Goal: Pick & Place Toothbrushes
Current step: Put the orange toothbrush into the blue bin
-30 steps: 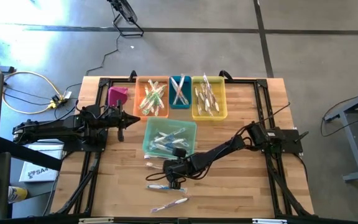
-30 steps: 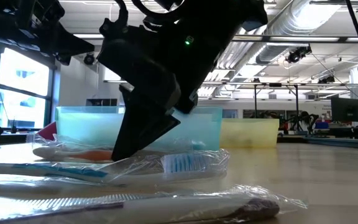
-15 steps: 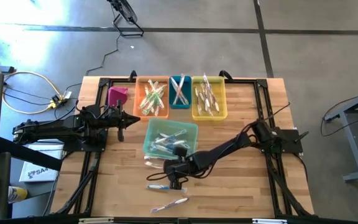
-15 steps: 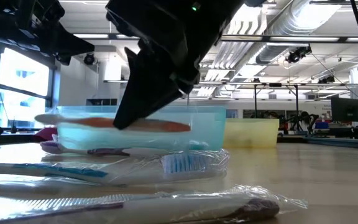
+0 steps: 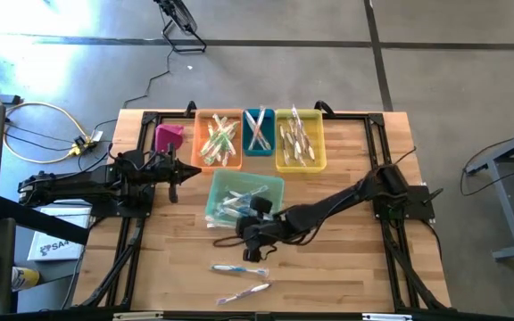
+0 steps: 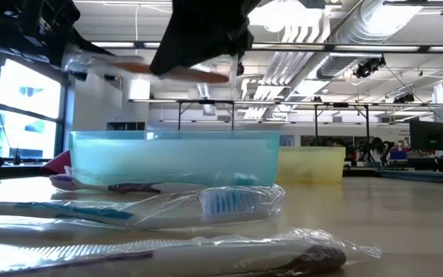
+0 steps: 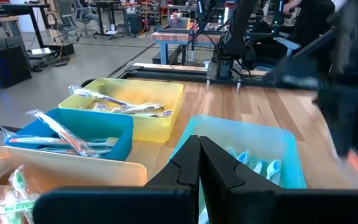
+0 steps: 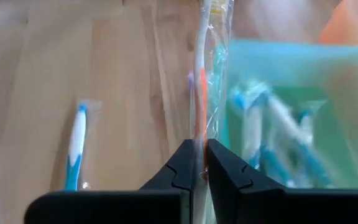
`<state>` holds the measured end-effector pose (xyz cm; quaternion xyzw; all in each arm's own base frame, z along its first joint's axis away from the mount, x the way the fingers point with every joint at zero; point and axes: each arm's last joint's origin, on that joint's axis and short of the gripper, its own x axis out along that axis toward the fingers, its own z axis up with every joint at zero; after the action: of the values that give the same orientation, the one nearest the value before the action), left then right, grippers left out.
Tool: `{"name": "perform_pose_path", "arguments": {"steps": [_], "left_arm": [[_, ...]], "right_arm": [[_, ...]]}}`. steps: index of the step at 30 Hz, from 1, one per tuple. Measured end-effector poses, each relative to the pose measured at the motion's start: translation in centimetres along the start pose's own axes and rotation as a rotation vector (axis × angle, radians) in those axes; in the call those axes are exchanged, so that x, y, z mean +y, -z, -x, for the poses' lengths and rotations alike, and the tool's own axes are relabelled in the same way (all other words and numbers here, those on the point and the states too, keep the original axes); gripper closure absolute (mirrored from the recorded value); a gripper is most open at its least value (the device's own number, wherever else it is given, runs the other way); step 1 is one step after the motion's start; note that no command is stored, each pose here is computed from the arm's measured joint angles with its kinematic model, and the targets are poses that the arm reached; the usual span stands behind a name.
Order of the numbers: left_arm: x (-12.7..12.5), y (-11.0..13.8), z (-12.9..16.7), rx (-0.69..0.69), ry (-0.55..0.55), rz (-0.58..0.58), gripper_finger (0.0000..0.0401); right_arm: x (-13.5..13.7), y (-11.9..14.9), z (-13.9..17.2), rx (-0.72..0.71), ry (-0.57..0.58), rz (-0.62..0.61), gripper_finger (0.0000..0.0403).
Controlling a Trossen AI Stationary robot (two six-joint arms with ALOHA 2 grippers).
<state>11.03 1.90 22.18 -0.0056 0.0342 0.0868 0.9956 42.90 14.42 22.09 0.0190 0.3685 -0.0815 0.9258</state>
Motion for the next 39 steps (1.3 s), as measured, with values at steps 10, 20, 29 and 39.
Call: {"name": "perform_pose_path", "arguments": {"steps": [10, 20, 29, 39], "left_arm": [[0.0, 0.0, 0.0, 0.001, 0.0, 0.0, 0.0401], [0.0, 0.0, 0.0, 0.007, 0.0, 0.0, 0.0401], [0.0, 0.0, 0.0, 0.007, 0.0, 0.0, 0.0401], [0.0, 0.3, 0.0, 0.038, 0.0, 0.01, 0.0401]], "right_arm": [[-5.4, -3.4, 3.1, -0.056, 0.093, -0.021, 0.0386], [-14.1, -6.0, 3.3, -0.128, 0.343, -0.149, 0.0386], [-20.9, -6.4, 2.7, -0.115, 0.413, -0.255, 0.0387], [-23.7, -4.8, 1.1, -0.143, 0.396, -0.309, 0.0387]]}}
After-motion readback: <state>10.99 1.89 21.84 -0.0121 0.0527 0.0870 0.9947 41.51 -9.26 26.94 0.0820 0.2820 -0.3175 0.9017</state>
